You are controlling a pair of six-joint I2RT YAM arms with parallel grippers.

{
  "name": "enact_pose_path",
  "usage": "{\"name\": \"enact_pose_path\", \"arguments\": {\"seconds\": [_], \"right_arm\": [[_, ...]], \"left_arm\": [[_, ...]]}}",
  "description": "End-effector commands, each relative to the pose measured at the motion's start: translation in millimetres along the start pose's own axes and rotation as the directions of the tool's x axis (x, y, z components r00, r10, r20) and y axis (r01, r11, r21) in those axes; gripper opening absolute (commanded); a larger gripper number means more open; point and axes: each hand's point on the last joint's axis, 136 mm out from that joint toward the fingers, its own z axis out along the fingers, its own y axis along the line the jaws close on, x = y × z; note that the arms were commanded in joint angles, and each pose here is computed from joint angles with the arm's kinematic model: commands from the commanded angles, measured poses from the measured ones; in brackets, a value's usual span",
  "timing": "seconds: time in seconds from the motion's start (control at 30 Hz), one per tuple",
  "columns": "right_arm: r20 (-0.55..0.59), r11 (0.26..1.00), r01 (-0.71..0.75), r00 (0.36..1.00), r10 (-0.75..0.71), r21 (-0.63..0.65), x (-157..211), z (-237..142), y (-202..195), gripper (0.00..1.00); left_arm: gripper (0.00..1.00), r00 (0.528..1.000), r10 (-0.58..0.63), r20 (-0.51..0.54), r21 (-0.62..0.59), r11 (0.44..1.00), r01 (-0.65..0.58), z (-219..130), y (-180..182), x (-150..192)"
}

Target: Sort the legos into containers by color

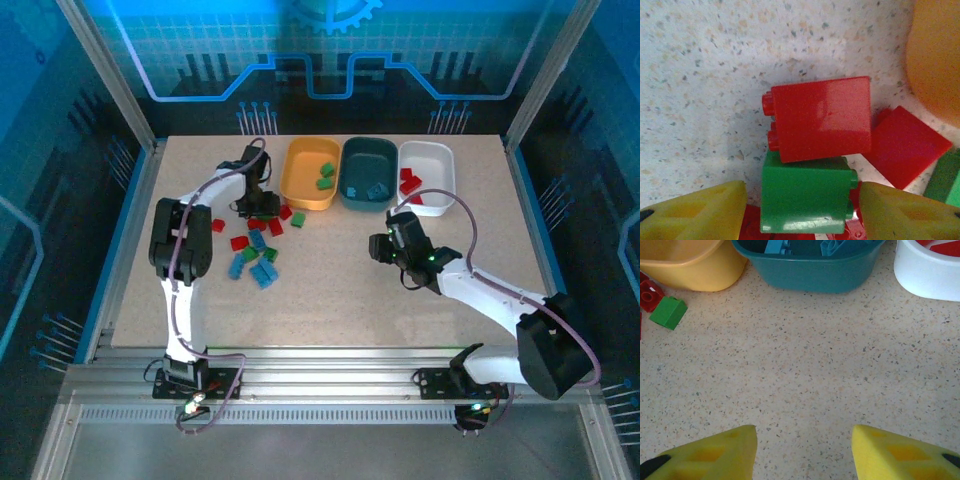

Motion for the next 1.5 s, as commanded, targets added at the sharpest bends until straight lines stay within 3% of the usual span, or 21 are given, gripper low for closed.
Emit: {"name": "enact_pose_path", "arguments": {"seconds": [0.0, 0.37, 0.67, 0.83, 0.97, 1.07, 1.17, 1.3, 1.47], "right_arm": [[0.018, 1.0, -0.008, 1.0, 0.007, 0.001, -1, 1, 3, 0.54], [0.027, 1.0, -0.003, 1.0, 0.003, 0.008, -2, 1, 3, 0.53], [0.104, 0.997, -0.038, 0.994, 0.032, 0.061, -9, -13, -12, 0.54], [0.158, 0.989, -0.081, 0.986, 0.061, 0.124, -13, -24, -30, 0.55], [0.193, 0.965, -0.191, 0.969, 0.156, 0.181, -13, -34, -56, 0.58], [0.255, 0.883, -0.349, 0.927, 0.276, 0.313, -3, -49, -97, 0.71], [0.306, 0.834, -0.432, 0.891, 0.335, 0.344, 4, -58, -116, 0.78], [0.318, 0.817, -0.459, 0.878, 0.358, 0.349, 8, -60, -123, 0.87], [0.271, 0.83, -0.44, 0.892, 0.361, 0.342, 10, -50, -118, 0.88]], "left_arm": [[0.6, 1.0, 0.01, -0.025, 0.02, 1.0, -0.009, 9, -1, 5], [0.33, 1.0, -0.012, 0.004, 0.001, 1.0, 0.012, -4, 4, 4], [0.3, 0.995, -0.05, 0.089, -0.002, 0.999, 0.051, -49, 6, -5], [0.29, 0.985, -0.098, 0.145, 0.059, 0.994, 0.09, -82, -2, -10], [0.29, 0.977, -0.127, 0.171, 0.213, 0.973, 0.089, -102, -39, -24], [0.29, 0.978, -0.091, 0.187, 0.295, 0.955, 0.032, -104, -82, -38], [0.28, 0.981, -0.073, 0.181, 0.345, 0.939, 0.007, -95, -114, -55], [0.26, 0.979, -0.104, 0.178, 0.399, 0.917, 0.025, -78, -136, -78], [0.28, 0.981, -0.125, 0.151, 0.421, 0.906, 0.05, -54, -149, -91]]}}
